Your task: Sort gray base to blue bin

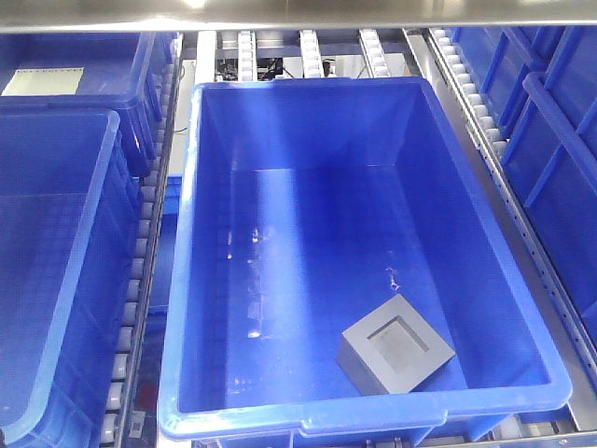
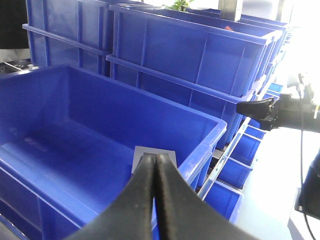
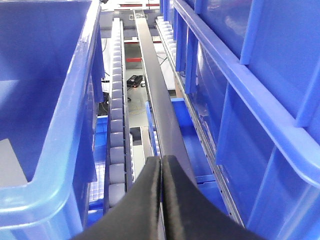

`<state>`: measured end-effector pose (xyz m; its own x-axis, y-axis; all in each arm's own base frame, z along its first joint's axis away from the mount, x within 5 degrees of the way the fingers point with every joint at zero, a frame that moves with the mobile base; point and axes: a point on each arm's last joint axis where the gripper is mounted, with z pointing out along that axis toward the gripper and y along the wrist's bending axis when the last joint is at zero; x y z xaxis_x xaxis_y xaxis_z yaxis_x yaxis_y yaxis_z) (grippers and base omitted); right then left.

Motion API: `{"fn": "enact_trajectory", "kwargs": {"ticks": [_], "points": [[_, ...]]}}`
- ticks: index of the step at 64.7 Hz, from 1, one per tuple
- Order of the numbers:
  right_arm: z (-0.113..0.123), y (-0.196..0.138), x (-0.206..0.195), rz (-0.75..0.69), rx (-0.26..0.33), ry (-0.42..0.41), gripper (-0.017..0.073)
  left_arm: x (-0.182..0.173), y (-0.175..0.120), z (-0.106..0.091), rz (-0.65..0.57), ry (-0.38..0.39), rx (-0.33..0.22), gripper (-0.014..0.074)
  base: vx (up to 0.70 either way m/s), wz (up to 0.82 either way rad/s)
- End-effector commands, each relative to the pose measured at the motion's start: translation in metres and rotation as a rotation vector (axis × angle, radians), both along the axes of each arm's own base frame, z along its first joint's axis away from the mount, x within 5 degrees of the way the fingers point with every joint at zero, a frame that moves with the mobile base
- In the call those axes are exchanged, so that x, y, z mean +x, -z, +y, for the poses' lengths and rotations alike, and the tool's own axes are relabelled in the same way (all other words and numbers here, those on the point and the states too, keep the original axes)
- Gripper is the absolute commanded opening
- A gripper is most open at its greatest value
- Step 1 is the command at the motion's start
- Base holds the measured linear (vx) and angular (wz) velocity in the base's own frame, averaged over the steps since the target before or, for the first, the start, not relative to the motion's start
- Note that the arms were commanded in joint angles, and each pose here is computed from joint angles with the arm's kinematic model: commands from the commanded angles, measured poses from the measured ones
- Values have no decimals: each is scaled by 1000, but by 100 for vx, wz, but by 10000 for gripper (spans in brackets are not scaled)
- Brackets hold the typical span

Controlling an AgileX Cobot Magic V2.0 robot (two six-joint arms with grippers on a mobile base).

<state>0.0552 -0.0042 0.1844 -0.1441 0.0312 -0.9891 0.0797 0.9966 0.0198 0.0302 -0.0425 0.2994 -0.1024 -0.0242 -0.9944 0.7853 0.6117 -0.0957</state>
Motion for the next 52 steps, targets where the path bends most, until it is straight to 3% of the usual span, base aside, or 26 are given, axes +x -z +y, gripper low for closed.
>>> {"fn": "enact_trajectory", "kwargs": {"ticks": [1, 10, 18, 28, 35, 44, 52], "points": [[0, -7, 1, -72, -20, 1, -5, 1, -12, 0, -49, -7, -64, -6, 0, 0], [0, -7, 1, -72, -20, 1, -5, 2, -12, 1, -60, -25, -53, -6, 0, 0], [0, -7, 1, -72, -20, 1, -5, 5, -10, 7, -44, -131, -57, -6, 0, 0], [0, -7, 1, -72, -20, 1, -5, 0, -3, 22, -96, -334, -87, -6, 0, 0], [0, -7, 1, -72, -20, 1, -5, -6, 8, 32, -158, -517, -96, -6, 0, 0], [0, -7, 1, -72, -20, 1, -5, 3, 27, 38, -154, -757, 0, -6, 0, 0], [0, -7, 1, -72, -20, 1, -5, 11, 48, 43, -111, -902, 66, -6, 0, 0]]}}
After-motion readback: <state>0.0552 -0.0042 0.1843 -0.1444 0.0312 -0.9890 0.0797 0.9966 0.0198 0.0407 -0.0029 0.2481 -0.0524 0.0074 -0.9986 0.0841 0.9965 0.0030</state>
